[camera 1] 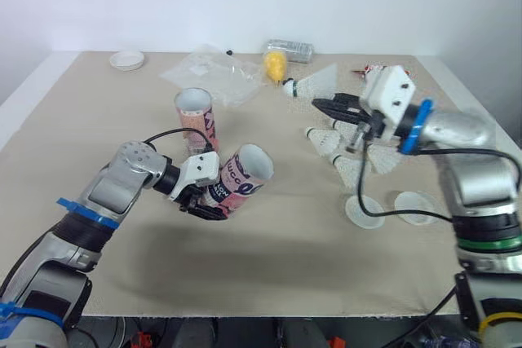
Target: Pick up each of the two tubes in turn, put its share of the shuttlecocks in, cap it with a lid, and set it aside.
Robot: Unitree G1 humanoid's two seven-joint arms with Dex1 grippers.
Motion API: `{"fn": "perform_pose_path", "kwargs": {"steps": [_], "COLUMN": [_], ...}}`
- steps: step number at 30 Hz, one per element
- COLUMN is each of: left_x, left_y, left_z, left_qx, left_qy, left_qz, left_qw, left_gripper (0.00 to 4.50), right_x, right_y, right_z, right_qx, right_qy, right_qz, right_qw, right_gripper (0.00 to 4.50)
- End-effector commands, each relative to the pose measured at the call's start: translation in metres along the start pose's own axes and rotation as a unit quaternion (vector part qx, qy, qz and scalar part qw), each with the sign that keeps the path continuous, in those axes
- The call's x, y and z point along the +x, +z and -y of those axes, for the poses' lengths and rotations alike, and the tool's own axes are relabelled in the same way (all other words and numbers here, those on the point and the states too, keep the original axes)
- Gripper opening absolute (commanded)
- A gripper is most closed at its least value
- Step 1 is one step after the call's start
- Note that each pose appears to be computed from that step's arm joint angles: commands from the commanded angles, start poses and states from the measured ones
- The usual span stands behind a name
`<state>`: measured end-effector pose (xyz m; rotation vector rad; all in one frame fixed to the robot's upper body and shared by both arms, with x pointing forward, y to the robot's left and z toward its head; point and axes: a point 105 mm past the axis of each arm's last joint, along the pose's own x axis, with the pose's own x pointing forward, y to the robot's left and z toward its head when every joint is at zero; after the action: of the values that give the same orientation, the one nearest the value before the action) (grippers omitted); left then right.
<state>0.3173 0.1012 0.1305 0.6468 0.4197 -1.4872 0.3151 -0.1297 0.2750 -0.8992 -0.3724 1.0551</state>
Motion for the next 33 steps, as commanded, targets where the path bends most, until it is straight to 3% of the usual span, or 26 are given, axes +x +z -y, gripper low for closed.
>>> {"fn": "perform_pose_path", "kwargs": {"steps": [1, 17, 21, 22, 23, 27, 30, 31, 33], "left_x": [0.001, 0.005, 0.005, 0.005, 0.005, 0.005, 0.004, 0.003, 0.004], "left_y": [0.005, 0.010, 0.010, 0.010, 0.010, 0.009, 0.008, 0.008, 0.008], "left_z": [-0.004, -0.009, -0.009, -0.010, -0.010, -0.009, -0.009, -0.009, -0.007], "left_qx": [0.010, 0.008, 0.008, 0.007, 0.007, 0.007, 0.008, 0.009, 0.014], "left_qy": [0.001, 0.015, 0.018, 0.019, 0.020, 0.020, 0.021, 0.022, 0.021], "left_qz": [-0.002, -0.006, -0.005, -0.005, -0.006, -0.007, -0.008, -0.008, -0.010], "left_qw": [1.000, 1.000, 1.000, 1.000, 1.000, 1.000, 1.000, 1.000, 1.000], "left_gripper": [3.01, 3.01, 3.01, 3.01, 3.01, 3.01, 3.01, 3.01, 3.01], "right_x": [-0.005, 0.015, 0.015, 0.015, 0.015, 0.009, -0.002, -0.011, -0.032], "right_y": [0.026, 0.029, 0.028, 0.029, 0.030, 0.040, 0.027, 0.009, -0.047], "right_z": [-0.014, -0.052, -0.054, -0.053, -0.053, -0.033, -0.014, -0.007, -0.010], "right_qx": [-0.086, -0.113, -0.114, -0.110, -0.104, -0.016, 0.081, 0.149, 0.299], "right_qy": [0.069, 0.147, 0.157, 0.155, 0.155, 0.090, 0.027, -0.017, -0.133], "right_qz": [0.021, 0.043, 0.044, 0.048, 0.052, 0.091, 0.072, 0.049, -0.034], "right_qw": [0.994, 0.982, 0.980, 0.981, 0.981, 0.992, 0.994, 0.987, 0.944], "right_gripper": [0.06, 0.06, 1.37, 2.05, 2.34, 4.37, 4.45, 4.45, 4.45]}}
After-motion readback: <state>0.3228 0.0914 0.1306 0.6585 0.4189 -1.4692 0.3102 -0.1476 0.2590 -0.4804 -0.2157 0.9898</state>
